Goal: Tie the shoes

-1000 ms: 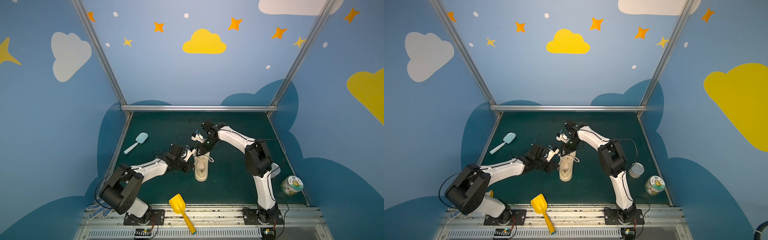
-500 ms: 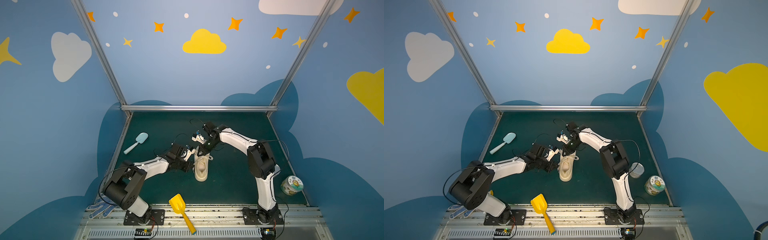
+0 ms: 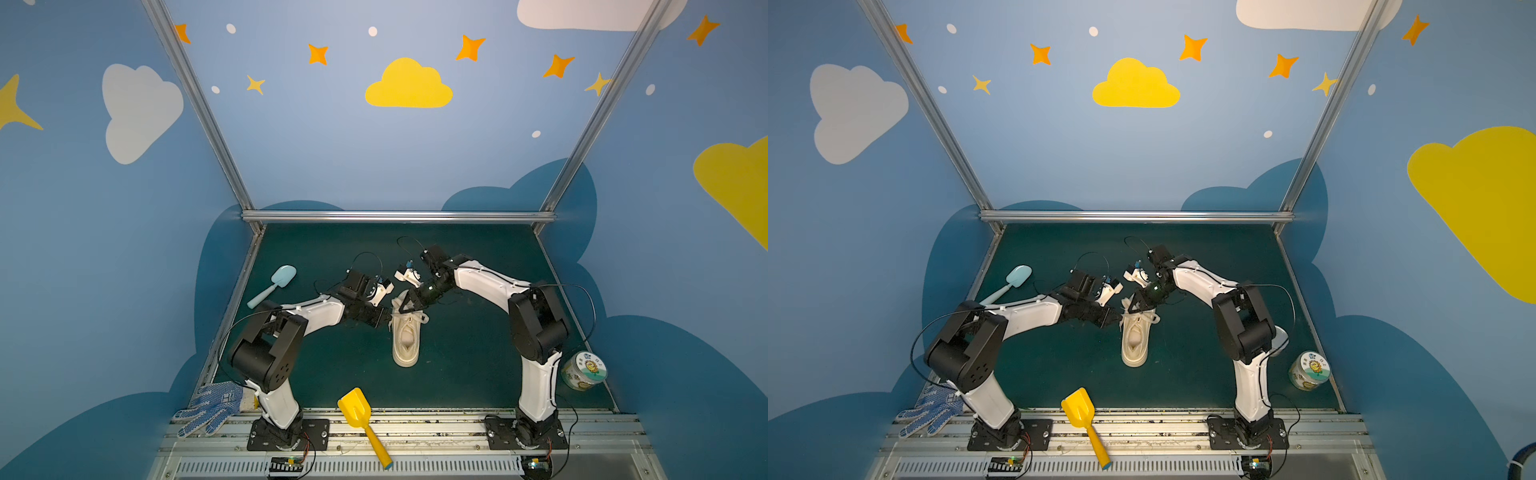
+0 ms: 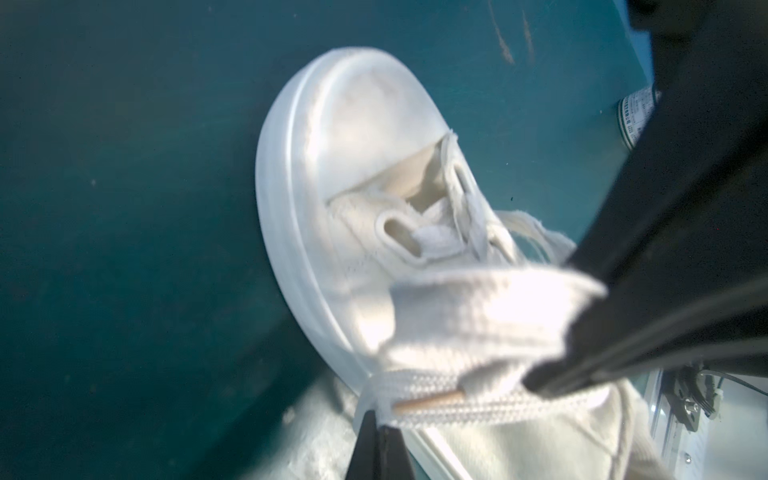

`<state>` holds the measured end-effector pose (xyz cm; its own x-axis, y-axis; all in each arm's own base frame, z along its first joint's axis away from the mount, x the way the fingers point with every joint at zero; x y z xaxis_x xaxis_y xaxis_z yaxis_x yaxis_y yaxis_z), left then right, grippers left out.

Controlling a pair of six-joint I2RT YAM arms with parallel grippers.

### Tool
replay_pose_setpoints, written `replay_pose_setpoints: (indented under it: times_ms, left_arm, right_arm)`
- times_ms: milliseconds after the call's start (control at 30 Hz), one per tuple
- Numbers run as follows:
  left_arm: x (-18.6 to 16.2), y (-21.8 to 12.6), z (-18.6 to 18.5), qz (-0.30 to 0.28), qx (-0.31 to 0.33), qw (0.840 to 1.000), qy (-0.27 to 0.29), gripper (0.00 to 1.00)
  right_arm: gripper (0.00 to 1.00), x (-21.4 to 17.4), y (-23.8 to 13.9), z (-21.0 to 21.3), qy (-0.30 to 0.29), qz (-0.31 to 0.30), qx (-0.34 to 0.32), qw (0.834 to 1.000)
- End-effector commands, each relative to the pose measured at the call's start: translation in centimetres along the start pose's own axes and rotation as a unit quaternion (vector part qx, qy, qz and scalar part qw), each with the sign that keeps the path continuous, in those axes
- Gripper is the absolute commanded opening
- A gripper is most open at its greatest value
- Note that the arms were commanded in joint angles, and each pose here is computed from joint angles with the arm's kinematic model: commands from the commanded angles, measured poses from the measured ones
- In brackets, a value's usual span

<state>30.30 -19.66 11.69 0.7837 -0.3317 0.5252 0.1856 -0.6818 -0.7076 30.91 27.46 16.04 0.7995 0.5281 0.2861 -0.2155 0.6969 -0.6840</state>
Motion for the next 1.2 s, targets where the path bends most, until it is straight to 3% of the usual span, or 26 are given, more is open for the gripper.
replay_pose_setpoints:
  times_ms: [0, 333, 800, 1167]
  left_arm:
    - [0.8, 0.2, 0.0, 0.007, -0.026, 1.000, 0.006, 0.04]
    - [2.6, 1.1, 0.5, 0.007, -0.049, 0.999, 0.009, 0.04]
    - [3.6, 1.8, 0.8, -0.005, -0.086, 0.996, -0.003, 0.04]
    - [5.3, 1.7, 0.5, -0.024, -0.105, 0.994, 0.012, 0.04]
  right_arm:
    - [0.00, 0.4, -1.6, 1.8, -0.022, -0.029, 0.035, 0.999]
    - [0.04, -0.4, -2.1, 2.0, -0.031, -0.032, 0.064, 0.997]
    - [0.20, -0.9, -3.2, 2.3, -0.032, -0.053, 0.098, 0.993]
    - [0.30, -2.5, -3.2, 3.9, -0.036, -0.025, 0.068, 0.997]
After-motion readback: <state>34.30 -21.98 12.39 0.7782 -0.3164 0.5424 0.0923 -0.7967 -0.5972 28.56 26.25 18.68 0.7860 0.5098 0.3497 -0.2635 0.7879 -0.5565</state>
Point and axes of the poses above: each gripper's point midway between its finger pads, its own y axis out along the fingers, its own z axis along the line the jaws close on, x = y × z, the point moved 9 cm from there along -y, back along the fingers
